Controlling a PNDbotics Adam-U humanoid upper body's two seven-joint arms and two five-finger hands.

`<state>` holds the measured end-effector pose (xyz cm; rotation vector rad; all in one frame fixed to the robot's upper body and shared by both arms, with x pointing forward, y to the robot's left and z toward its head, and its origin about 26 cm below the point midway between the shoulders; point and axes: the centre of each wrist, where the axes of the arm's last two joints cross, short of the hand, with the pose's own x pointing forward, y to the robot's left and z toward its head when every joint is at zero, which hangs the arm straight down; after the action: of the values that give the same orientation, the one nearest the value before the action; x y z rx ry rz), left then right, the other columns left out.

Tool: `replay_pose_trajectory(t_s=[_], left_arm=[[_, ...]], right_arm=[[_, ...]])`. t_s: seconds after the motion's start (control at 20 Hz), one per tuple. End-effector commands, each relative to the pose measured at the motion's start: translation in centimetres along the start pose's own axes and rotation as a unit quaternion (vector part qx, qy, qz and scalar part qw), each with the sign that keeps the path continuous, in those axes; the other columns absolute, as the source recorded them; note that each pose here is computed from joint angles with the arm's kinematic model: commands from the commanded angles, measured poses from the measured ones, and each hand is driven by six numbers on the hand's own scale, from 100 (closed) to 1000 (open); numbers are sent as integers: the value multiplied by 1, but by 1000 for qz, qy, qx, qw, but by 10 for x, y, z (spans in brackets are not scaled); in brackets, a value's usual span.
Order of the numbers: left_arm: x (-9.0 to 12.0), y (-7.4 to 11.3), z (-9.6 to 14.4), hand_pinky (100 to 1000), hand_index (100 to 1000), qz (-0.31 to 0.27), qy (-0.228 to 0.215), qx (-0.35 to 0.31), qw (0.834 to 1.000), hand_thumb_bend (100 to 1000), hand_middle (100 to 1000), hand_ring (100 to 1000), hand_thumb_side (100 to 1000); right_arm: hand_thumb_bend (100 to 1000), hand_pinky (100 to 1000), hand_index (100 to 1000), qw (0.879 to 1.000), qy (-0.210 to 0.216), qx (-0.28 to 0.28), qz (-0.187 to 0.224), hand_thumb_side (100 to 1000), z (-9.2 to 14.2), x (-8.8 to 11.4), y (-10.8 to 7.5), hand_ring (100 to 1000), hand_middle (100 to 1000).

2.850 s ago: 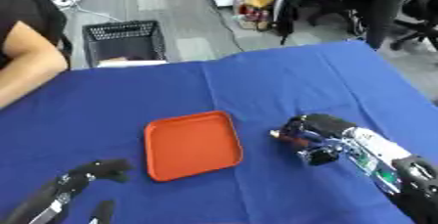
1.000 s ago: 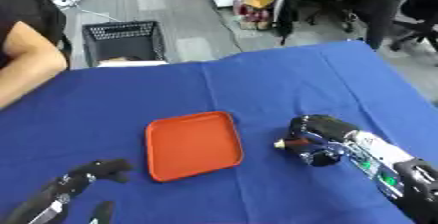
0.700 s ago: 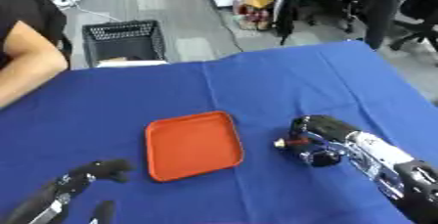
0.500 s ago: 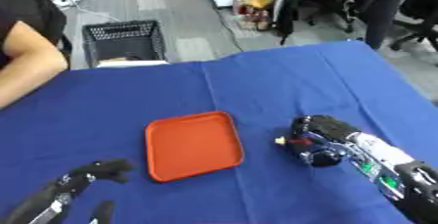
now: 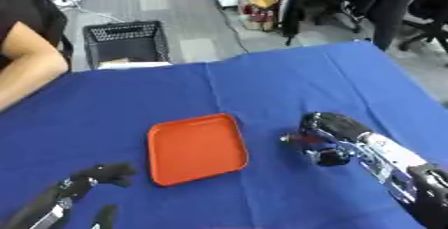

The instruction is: Pick up objects on the table and place them in the box.

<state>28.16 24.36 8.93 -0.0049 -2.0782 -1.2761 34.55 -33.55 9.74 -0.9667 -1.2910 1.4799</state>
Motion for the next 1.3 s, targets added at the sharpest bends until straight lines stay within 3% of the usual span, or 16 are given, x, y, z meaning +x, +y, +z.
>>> replay_pose_trajectory(t_s=[0.05,0.55,1.3], left_arm=[[2,3,-1,898,1000,-5,-6,2,1000,100,850,761,715],[2,2,-1,898,1000,-5,-6,0,1000,100,850,760,714],[2,1,-3,900,1000,-1,-10,0,1000,100,852,764,713]], right_arm=[[100,630,519,999,2,-36,16,100,4,-4,-28,718,682],[100,631,515,996,-45,-74,25,100,-4,19,-60,718,682],[100,632,513,984,-146,-96,42,100,-45,75,-95,718,684]])
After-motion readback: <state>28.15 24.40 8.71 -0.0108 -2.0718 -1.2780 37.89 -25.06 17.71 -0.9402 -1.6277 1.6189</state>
